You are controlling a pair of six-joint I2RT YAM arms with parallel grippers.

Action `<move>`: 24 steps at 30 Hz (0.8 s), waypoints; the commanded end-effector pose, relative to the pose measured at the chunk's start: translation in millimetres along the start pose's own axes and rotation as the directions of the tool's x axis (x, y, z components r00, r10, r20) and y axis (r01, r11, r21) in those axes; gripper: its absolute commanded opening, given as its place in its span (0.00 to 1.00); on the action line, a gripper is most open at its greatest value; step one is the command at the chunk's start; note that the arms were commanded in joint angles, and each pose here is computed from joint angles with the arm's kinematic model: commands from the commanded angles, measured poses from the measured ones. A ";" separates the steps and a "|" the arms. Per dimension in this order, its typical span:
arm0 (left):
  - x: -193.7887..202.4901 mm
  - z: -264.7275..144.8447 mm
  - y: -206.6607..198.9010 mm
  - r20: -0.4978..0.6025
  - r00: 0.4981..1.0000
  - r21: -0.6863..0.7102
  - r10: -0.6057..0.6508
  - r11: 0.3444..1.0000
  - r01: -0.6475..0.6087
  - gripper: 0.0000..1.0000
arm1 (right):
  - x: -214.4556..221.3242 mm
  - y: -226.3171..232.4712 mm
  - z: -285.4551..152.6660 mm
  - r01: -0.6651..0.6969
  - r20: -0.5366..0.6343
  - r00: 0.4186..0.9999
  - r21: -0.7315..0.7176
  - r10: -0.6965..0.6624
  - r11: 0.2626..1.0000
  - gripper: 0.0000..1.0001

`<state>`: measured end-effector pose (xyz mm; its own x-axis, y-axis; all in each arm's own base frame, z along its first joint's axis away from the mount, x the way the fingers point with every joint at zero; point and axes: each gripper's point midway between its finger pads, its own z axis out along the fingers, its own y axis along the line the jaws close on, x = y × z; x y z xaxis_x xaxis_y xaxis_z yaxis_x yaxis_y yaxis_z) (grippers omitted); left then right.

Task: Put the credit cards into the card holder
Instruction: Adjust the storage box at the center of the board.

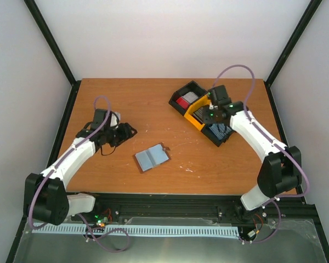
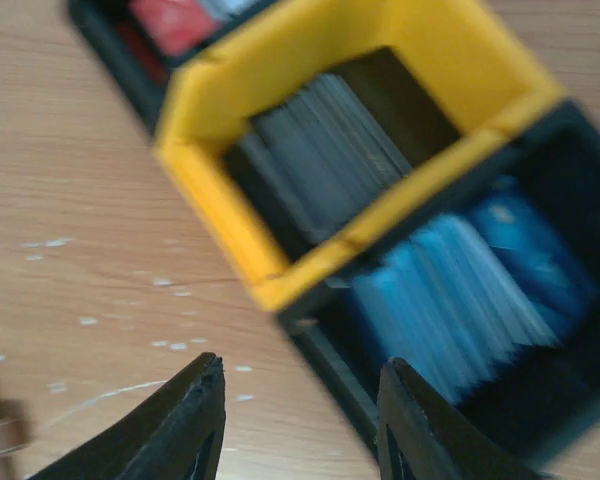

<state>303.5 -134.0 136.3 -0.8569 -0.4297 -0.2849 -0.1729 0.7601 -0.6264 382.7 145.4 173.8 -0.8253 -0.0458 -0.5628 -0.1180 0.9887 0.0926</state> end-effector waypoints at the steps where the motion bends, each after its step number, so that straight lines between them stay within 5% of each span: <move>1: -28.0 -0.3 -35.2 0.047 0.992 0.099 0.119 0.987 -0.124 0.60 | 11.9 -63.7 3.1 0.061 -0.073 0.996 0.150 -0.050 0.987 0.42; 10: -50.1 -5.0 -52.2 0.134 0.958 0.109 0.254 0.957 -0.269 0.70 | -5.1 -123.2 16.6 -0.084 -0.060 0.993 0.211 0.098 0.974 0.52; 17: -69.9 -6.7 -57.3 0.187 0.936 0.064 0.298 0.947 -0.314 0.72 | -29.4 -183.4 18.4 -0.363 0.068 0.930 0.302 0.360 0.881 0.59; 24: -81.9 -7.1 -60.9 0.200 0.921 0.028 0.333 0.938 -0.345 0.72 | -29.2 -228.8 52.0 -0.343 0.021 0.925 0.475 0.379 0.810 0.58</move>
<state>366.1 -145.4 182.4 -0.7959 -0.2709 -0.5415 0.0984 0.8246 -0.5571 453.9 -50.7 143.5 -0.7920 0.3155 -0.5226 0.3918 0.9192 -0.0388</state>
